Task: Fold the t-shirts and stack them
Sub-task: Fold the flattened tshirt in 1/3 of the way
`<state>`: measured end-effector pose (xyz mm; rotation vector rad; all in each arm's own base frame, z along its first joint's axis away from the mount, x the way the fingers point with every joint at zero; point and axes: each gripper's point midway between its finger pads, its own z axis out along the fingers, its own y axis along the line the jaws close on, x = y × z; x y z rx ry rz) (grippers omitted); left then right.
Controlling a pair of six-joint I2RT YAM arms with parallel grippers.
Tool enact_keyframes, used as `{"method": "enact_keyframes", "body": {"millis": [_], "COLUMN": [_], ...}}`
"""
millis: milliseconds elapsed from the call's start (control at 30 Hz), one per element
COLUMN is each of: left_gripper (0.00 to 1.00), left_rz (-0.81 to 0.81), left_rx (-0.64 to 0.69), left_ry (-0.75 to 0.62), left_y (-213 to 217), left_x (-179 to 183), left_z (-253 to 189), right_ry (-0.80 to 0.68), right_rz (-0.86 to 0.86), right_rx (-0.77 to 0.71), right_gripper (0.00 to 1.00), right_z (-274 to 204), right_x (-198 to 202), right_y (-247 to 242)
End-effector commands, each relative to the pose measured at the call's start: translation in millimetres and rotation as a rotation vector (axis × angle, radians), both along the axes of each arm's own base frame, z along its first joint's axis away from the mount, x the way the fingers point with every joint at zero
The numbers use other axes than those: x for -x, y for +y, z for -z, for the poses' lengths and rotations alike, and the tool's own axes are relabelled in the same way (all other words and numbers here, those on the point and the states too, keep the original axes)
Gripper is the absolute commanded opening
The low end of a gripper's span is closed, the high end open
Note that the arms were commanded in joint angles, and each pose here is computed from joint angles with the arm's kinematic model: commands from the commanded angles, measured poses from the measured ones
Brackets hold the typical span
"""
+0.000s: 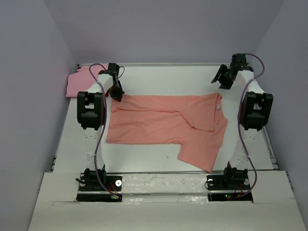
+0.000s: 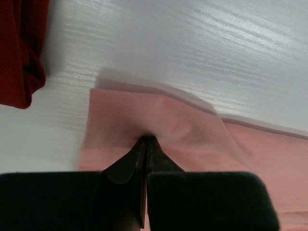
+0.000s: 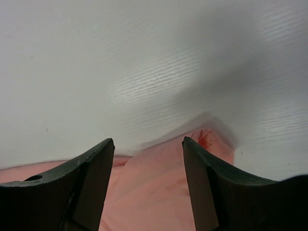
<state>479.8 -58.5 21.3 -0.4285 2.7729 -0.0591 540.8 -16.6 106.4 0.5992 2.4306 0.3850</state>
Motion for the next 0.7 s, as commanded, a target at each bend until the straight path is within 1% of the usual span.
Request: {"method": "enact_keyframes", "body": {"millis": [0, 200, 667], "left_gripper": [0.11, 0.11, 0.11], "left_rz": [-0.005, -0.002, -0.006], "left_rx": [-0.084, -0.084, -0.069], "left_ry": [0.159, 0.154, 0.158], "left_y": [26.0, 25.8, 22.3], "left_x": [35.8, 32.7, 31.7], "left_z": [30.2, 28.3, 32.0], "right_ry": [0.001, 0.041, 0.079], "right_rz": [-0.002, 0.016, 0.017], "right_rx": [-0.057, -0.045, 0.038], "right_gripper": [0.64, 0.62, 0.61], "right_z": [2.3, 15.1, 15.5], "right_x": [-6.5, 2.1, 20.3], "right_y": [9.2, 6.5, -5.3]}}
